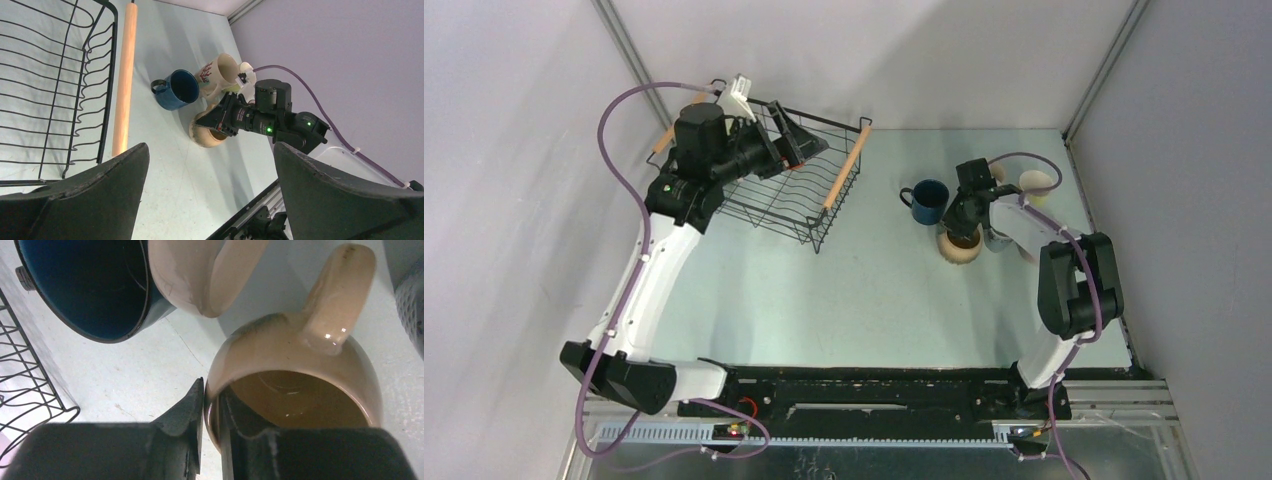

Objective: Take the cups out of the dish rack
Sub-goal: Place the cup at the center of the board.

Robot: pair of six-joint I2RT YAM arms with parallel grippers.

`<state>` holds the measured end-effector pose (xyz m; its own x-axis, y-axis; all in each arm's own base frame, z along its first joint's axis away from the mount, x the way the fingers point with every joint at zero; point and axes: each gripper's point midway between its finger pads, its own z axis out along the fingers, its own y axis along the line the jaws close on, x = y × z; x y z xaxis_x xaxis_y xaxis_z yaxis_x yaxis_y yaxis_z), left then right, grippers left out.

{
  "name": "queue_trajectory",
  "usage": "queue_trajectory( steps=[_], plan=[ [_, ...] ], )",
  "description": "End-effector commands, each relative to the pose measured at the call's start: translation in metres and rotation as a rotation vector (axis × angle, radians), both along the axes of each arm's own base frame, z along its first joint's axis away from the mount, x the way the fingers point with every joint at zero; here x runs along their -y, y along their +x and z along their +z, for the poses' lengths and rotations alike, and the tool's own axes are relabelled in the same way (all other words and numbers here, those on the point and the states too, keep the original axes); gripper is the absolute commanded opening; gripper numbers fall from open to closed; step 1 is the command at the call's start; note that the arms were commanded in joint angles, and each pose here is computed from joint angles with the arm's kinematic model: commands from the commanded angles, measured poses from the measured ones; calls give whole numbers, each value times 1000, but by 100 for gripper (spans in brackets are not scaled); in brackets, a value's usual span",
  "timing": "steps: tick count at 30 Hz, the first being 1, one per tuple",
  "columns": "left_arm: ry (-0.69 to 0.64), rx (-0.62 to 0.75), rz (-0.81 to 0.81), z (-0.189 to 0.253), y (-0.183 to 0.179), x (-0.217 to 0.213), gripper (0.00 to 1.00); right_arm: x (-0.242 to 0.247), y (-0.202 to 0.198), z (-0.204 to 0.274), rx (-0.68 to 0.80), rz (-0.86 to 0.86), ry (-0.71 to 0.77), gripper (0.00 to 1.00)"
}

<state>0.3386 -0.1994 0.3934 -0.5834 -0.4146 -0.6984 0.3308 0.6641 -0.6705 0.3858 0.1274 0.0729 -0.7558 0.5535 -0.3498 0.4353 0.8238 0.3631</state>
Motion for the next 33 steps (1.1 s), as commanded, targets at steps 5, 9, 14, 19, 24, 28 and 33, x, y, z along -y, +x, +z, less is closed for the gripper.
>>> queue_trajectory(
  steps=[5,9,14,19,24,28,33],
  plan=[
    [66,-11,6,-15,2,-3,100,3,19,42,125,-1,-1,44],
    [111,-18,31,-24,5,-9,100,1,13,51,131,16,4,56],
    [177,-41,76,-39,13,-19,100,-1,4,68,156,37,-1,68],
    [218,-62,134,-51,19,-30,100,-10,-9,89,197,71,-3,75],
    [292,-101,253,-63,31,-50,100,-19,-19,111,250,113,6,80],
    [353,-136,411,-70,50,-79,100,-29,-27,131,299,162,36,83],
    [423,-183,608,-77,81,-111,100,-41,-39,150,344,237,73,84]
  ],
)
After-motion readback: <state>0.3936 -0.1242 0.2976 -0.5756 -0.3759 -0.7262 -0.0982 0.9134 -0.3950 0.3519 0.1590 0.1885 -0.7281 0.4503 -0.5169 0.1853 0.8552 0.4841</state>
